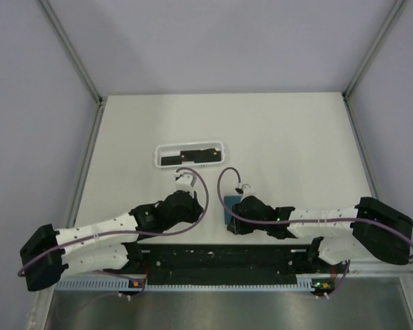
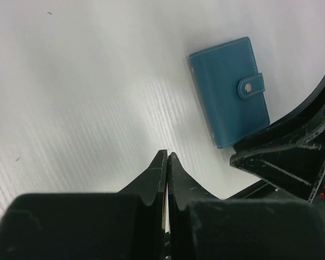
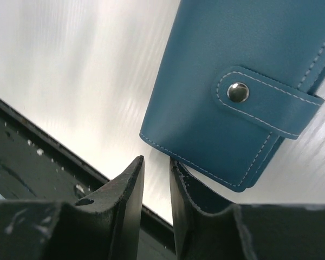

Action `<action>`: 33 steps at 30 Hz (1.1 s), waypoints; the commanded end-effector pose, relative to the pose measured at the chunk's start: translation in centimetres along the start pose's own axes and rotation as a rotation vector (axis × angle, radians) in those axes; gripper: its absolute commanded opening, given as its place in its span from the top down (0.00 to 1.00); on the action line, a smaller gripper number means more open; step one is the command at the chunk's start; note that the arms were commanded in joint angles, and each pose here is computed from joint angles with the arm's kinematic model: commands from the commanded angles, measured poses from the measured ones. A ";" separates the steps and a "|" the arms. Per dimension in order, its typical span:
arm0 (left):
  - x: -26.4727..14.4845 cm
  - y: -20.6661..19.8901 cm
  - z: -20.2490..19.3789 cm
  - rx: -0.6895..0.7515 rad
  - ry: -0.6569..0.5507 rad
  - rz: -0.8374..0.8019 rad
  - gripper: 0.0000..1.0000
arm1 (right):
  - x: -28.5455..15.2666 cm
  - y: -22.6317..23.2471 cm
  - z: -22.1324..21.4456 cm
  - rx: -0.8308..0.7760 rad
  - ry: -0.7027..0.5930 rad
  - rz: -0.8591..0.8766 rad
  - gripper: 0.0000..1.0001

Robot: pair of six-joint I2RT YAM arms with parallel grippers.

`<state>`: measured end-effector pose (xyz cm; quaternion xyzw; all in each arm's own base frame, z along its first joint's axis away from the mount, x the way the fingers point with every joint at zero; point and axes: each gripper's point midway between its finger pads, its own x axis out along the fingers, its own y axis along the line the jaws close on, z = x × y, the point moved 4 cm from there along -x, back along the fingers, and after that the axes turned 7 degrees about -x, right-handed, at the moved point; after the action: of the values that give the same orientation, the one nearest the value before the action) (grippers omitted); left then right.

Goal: Put the credit cards into the card holder
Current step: Reset both arms

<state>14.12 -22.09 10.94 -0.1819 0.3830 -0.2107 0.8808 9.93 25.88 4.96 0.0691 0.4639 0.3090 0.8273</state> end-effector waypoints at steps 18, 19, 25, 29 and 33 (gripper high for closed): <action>-2.9 2.2 2.6 0.007 -0.121 0.132 0.37 | -7.2 1.4 9.7 -0.057 -0.294 0.086 0.60; -3.0 2.2 2.7 0.005 -0.121 0.136 0.31 | -7.9 1.0 9.9 -0.038 -0.319 0.061 0.57; -3.8 2.6 3.0 -0.011 -0.118 0.175 0.06 | -10.5 -2.5 9.1 0.062 -0.338 -0.145 0.24; -4.0 2.9 2.9 -0.022 -0.118 0.197 0.01 | -11.6 -4.0 8.2 0.134 -0.376 -0.185 0.09; -4.2 3.3 2.8 -0.010 -0.104 0.227 0.01 | -12.6 -5.9 7.1 0.228 -0.414 -0.248 0.01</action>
<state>14.03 -17.04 12.37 -0.1466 0.3660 -0.1136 0.9119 13.40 18.12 16.49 0.1412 0.3264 0.2134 0.9100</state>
